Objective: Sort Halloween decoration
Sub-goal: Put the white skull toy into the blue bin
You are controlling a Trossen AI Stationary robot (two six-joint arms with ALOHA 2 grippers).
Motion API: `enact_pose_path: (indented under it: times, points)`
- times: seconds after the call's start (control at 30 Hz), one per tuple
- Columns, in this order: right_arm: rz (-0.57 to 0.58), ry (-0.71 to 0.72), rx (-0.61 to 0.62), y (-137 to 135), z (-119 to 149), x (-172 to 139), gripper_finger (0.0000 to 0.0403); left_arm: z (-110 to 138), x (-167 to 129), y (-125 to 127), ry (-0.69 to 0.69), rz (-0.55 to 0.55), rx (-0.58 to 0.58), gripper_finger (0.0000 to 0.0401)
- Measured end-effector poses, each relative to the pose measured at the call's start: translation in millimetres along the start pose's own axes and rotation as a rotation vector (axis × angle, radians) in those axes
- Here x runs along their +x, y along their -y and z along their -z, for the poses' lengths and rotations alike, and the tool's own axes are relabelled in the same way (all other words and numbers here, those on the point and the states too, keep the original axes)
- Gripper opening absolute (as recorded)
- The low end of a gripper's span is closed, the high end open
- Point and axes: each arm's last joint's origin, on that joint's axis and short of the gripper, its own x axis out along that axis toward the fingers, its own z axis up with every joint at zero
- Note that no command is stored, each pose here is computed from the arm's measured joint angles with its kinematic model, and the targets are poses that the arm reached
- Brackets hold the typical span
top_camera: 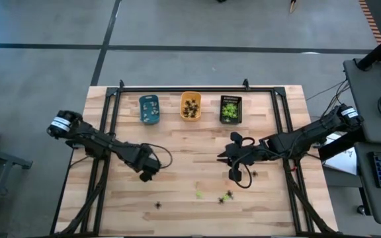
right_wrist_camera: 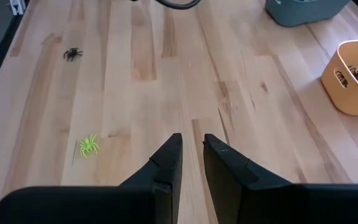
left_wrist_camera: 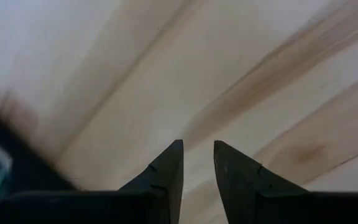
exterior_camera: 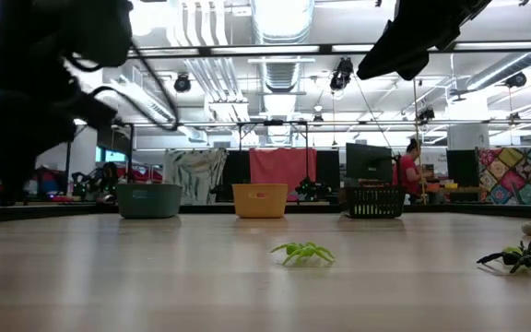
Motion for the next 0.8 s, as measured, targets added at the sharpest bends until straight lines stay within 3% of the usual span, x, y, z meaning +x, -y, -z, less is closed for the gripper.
enact_pose_path:
  times: [0.2,0.47,0.8]
  points:
    - [0.002,-0.007,-0.002,0,2,1,0.0057,11,13,-9,-0.142,-0.048,-0.063,0.0079]
    - [-0.003,0.005,0.001,1,7,4,0.0057,27,26,-33,-0.276,-0.259,-0.216,0.0141]
    - [-0.006,0.011,0.002,1,11,6,0.0057,30,34,-34,-0.364,-0.256,-0.264,0.0153]
